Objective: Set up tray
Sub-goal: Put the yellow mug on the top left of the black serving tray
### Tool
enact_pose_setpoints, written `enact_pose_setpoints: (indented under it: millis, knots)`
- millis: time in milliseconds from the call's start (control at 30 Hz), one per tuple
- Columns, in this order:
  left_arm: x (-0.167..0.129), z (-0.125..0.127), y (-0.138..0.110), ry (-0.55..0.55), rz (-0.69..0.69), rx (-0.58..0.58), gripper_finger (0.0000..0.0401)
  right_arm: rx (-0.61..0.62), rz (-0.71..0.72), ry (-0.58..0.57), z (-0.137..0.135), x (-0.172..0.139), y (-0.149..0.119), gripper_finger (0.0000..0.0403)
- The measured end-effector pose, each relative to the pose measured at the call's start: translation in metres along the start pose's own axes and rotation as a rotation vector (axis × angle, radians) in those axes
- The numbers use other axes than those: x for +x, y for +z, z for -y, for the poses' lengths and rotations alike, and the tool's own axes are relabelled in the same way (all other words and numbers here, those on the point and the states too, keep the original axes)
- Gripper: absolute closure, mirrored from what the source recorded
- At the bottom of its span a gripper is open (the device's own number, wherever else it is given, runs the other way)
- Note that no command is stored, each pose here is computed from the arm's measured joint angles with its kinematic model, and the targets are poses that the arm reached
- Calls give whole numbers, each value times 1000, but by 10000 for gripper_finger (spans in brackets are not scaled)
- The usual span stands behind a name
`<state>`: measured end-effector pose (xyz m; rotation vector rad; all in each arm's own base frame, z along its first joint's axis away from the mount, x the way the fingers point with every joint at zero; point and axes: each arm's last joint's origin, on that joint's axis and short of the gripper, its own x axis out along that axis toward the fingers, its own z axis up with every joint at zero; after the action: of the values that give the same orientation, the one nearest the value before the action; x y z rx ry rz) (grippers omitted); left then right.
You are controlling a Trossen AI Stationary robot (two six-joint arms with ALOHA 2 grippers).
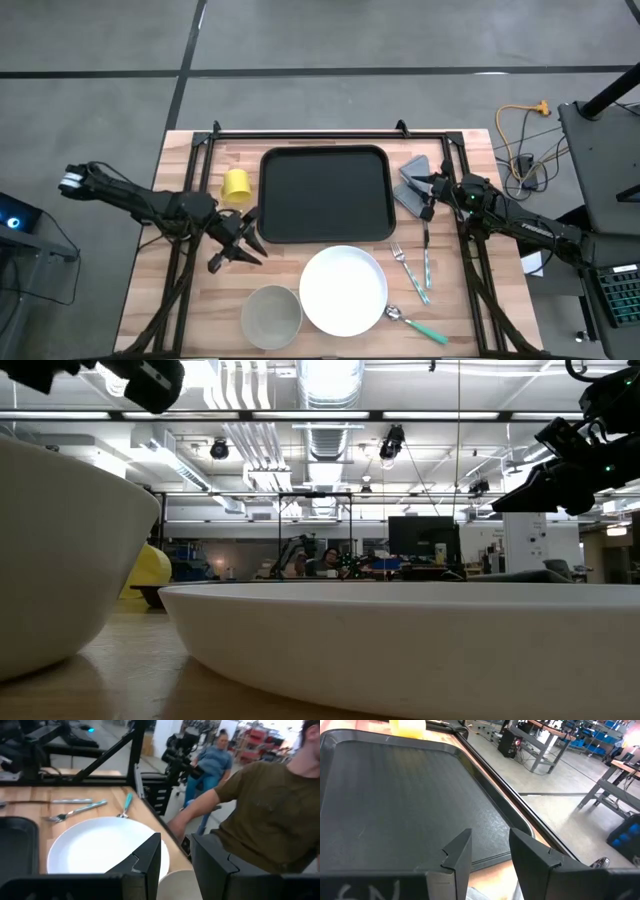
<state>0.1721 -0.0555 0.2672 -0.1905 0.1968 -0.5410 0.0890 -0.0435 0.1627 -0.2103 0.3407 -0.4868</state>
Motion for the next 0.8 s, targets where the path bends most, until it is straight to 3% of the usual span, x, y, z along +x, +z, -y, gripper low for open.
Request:
enact_pose_setpoints:
  millis: [400, 800]
  knots:
    - [16, 30, 15, 95, -60, 65, 310, 0, 0, 1, 0, 0, 0, 280]
    - [16, 33, 18, 160, -59, 73, 310, 0, 0, 0, 0, 0, 0, 280]
